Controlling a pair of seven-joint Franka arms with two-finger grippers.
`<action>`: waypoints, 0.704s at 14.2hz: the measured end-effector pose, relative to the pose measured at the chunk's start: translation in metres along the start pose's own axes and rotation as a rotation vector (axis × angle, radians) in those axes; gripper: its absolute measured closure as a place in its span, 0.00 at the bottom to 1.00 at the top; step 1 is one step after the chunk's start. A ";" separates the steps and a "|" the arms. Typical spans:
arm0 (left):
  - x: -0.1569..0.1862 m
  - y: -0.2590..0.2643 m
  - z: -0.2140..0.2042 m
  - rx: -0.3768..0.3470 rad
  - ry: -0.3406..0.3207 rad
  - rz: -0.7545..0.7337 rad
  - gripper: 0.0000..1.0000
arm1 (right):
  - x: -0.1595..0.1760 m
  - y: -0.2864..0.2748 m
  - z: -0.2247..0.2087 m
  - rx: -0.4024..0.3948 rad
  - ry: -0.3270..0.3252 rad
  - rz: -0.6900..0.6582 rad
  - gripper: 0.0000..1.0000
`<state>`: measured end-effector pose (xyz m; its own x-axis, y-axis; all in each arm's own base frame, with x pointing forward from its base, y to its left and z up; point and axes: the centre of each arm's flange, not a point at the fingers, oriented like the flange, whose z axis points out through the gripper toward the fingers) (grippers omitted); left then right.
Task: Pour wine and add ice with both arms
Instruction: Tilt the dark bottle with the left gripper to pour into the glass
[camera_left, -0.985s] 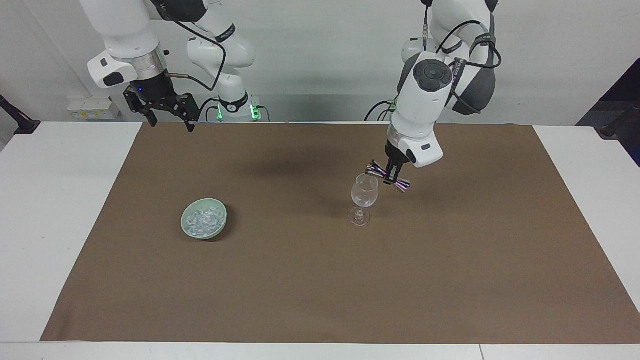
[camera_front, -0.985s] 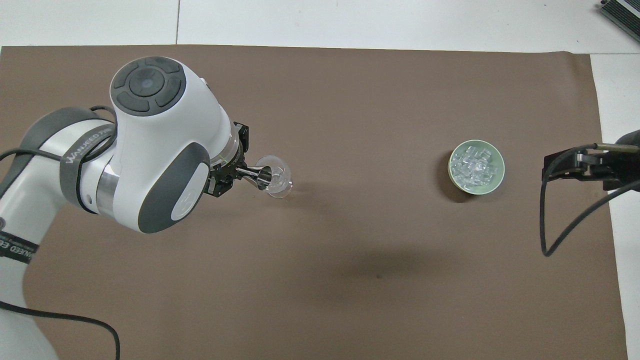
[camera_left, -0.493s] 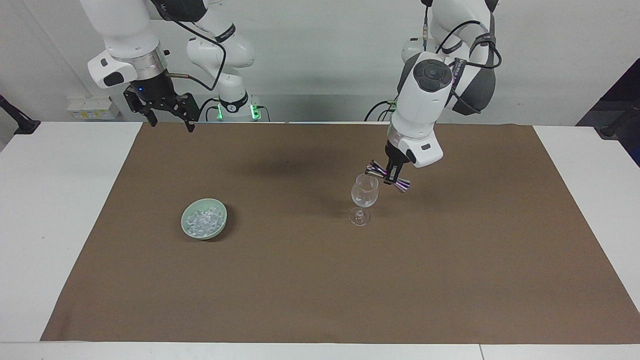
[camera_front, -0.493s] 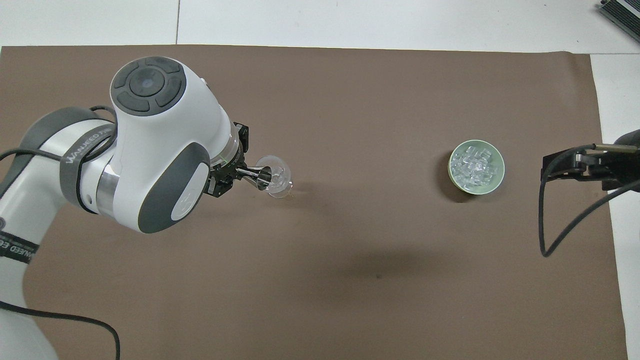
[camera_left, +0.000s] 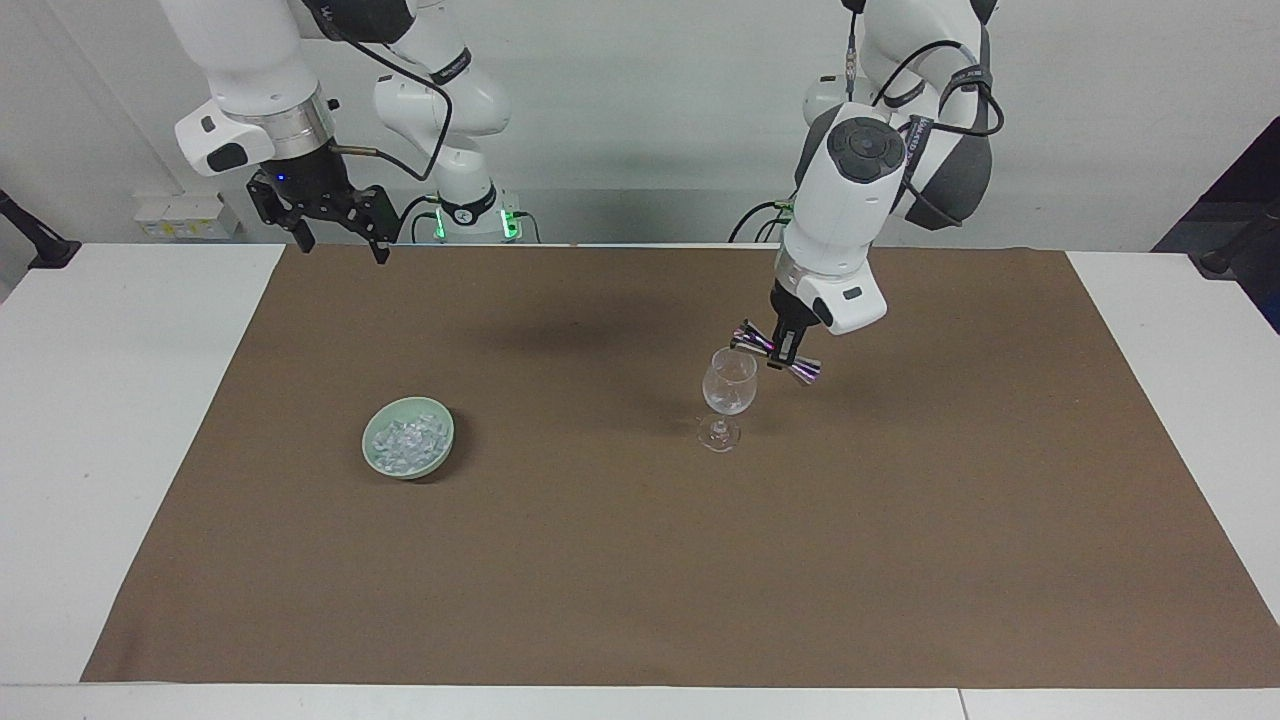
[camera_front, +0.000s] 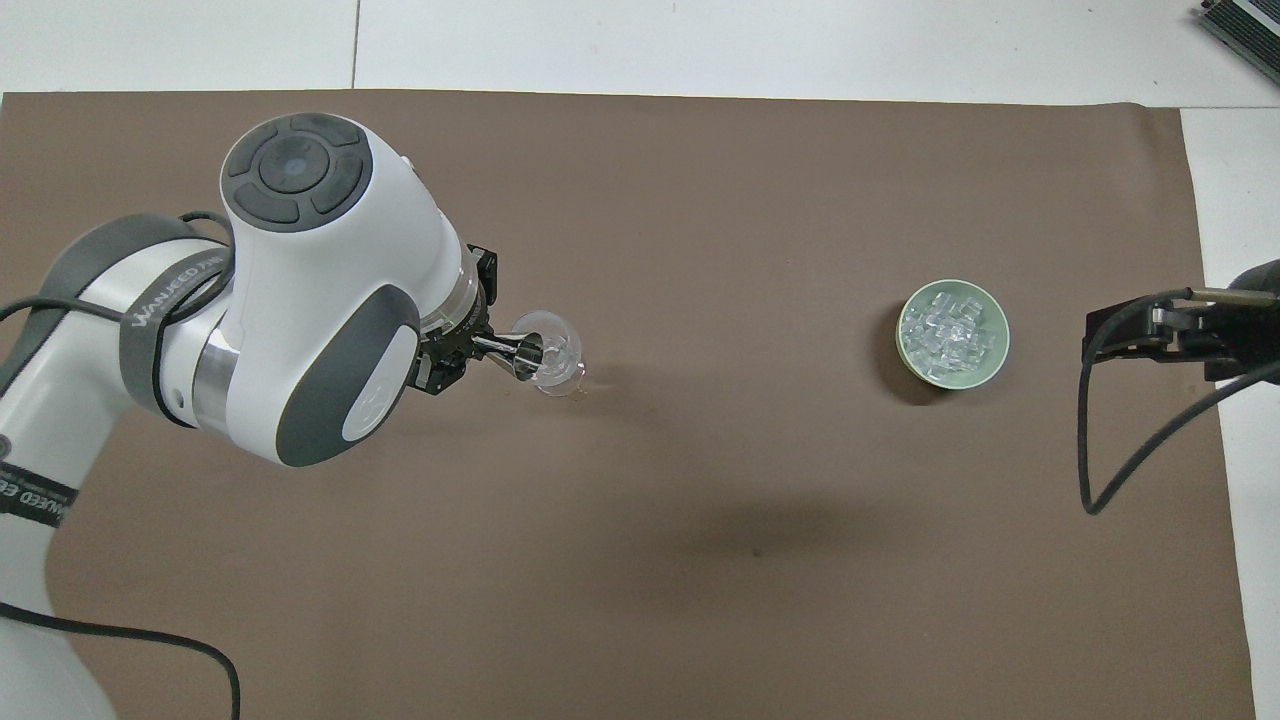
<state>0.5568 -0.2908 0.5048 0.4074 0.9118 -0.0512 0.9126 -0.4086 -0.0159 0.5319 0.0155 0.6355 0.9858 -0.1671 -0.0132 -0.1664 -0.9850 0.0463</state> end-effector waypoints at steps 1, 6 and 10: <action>0.000 0.000 -0.002 -0.003 0.000 0.000 0.78 | 0.000 0.000 0.000 0.000 0.000 0.000 0.00; 0.001 0.001 -0.003 -0.008 0.015 0.003 0.78 | 0.000 0.000 0.000 0.000 0.000 0.000 0.00; 0.003 0.003 -0.001 -0.017 0.023 0.004 0.78 | 0.000 0.000 0.000 0.000 0.000 0.000 0.00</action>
<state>0.5608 -0.2896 0.5059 0.4116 0.9109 -0.0281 0.9113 -0.4117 0.0009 0.5318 0.0155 0.6357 0.9859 -0.1671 -0.0128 -0.1664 -0.9850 0.0463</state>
